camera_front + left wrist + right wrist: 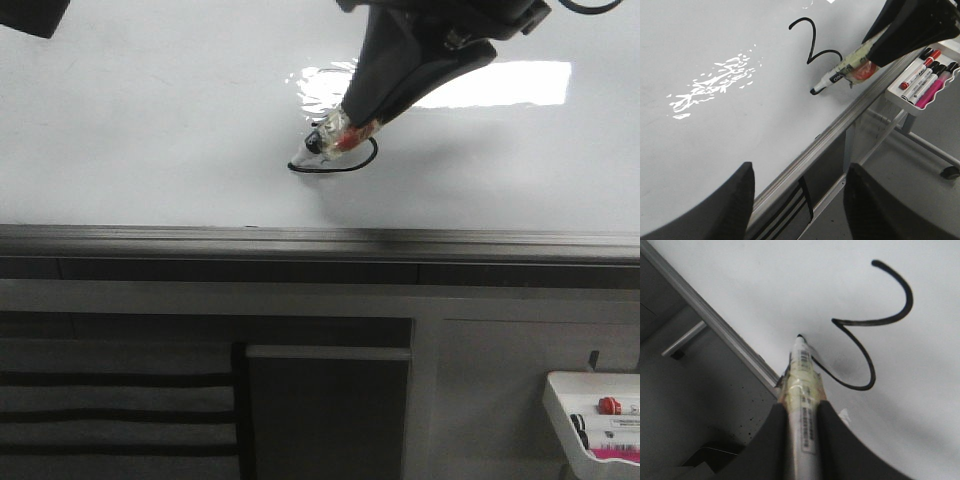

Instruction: Write number 3 on whiteboard

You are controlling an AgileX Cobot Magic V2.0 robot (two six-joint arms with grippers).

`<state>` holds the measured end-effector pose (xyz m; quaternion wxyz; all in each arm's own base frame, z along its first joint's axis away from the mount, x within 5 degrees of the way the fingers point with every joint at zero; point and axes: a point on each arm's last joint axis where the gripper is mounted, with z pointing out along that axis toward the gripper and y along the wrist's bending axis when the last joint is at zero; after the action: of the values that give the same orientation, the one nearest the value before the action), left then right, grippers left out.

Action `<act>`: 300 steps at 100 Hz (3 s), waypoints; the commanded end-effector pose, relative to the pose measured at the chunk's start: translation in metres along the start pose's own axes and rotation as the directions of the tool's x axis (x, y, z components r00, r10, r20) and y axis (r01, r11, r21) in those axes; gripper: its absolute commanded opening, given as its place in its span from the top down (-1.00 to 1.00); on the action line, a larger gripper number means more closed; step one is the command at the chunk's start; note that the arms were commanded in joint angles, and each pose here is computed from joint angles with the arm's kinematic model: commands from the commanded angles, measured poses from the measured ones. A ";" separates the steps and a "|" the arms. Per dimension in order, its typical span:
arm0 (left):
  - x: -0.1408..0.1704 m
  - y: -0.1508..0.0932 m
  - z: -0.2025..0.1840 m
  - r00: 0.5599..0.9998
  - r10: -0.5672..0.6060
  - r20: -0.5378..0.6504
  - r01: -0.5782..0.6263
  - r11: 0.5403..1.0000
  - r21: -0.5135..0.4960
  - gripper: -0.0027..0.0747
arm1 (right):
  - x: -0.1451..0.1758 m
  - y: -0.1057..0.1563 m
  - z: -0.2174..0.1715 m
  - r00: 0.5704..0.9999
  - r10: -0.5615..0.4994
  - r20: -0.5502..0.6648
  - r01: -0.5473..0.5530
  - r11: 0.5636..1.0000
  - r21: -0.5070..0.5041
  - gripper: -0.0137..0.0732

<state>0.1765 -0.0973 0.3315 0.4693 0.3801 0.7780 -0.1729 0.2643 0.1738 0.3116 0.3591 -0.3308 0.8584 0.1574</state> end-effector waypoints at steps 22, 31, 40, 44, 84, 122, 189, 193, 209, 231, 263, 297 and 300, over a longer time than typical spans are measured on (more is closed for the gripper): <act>-0.023 -0.008 -0.013 0.995 0.078 0.056 -0.081 0.995 0.054 -0.01 | -0.016 0.040 -0.105 0.887 -0.411 0.211 0.418 0.908 0.014 0.81; -0.031 -0.017 -0.015 0.987 0.153 0.052 -0.159 0.978 0.133 -0.01 | -0.011 0.045 -0.123 0.815 -0.536 0.221 0.542 0.839 0.036 0.81; -0.039 -0.024 -0.012 0.977 0.206 0.047 -0.211 0.957 0.197 -0.01 | -0.008 0.046 -0.129 0.759 -0.613 0.218 0.618 0.784 0.053 0.81; -0.042 -0.027 -0.010 0.973 0.223 0.052 -0.229 0.950 0.215 -0.01 | -0.008 0.046 -0.130 0.749 -0.626 0.218 0.630 0.774 0.056 0.81; -0.069 -0.058 0.031 0.910 0.389 0.141 -0.414 0.867 0.276 -0.01 | -0.008 0.058 -0.129 0.613 -0.755 0.233 0.766 0.640 0.061 0.81; -0.081 -0.069 0.060 0.883 0.447 0.146 -0.470 0.823 0.318 0.01 | -0.007 0.059 -0.129 0.614 -0.756 0.228 0.768 0.638 0.049 0.81; -0.083 -0.064 0.059 0.890 0.435 0.139 -0.456 0.837 0.303 0.90 | -0.006 0.050 -0.138 0.654 -0.725 0.215 0.726 0.682 0.090 0.04; -0.082 -0.058 0.059 0.907 0.403 0.120 -0.420 0.859 0.291 0.92 | -0.006 0.044 -0.146 0.680 -0.705 0.203 0.696 0.707 0.126 0.03; -0.073 -0.021 0.059 0.973 0.229 0.006 -0.226 0.954 0.198 0.94 | -0.001 0.021 -0.183 0.792 -0.575 0.203 0.516 0.809 0.281 0.03; -0.021 0.034 0.059 0.993 -0.033 -0.116 0.032 0.999 -0.011 0.94 | 0.009 0.004 -0.205 0.856 -0.477 0.198 0.385 0.845 0.372 0.03; 0.024 0.077 0.064 0.946 -0.298 0.129 0.324 0.848 -0.418 0.94 | 0.010 0.001 -0.204 0.881 -0.428 0.200 0.338 0.867 0.365 0.03; 0.032 0.088 0.076 0.915 -0.370 0.162 0.402 0.787 -0.468 0.94 | 0.010 0.001 -0.204 0.881 -0.428 0.200 0.338 0.867 0.365 0.03; 0.032 0.088 0.076 0.913 -0.373 0.166 0.406 0.783 -0.471 0.94 | 0.010 0.001 -0.204 0.881 -0.428 0.200 0.338 0.867 0.365 0.03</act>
<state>0.2746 -0.0784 0.2601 0.4974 0.1050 0.8571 -0.0831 0.1546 0.0682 0.4289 0.5045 -0.4266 0.7506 -0.0075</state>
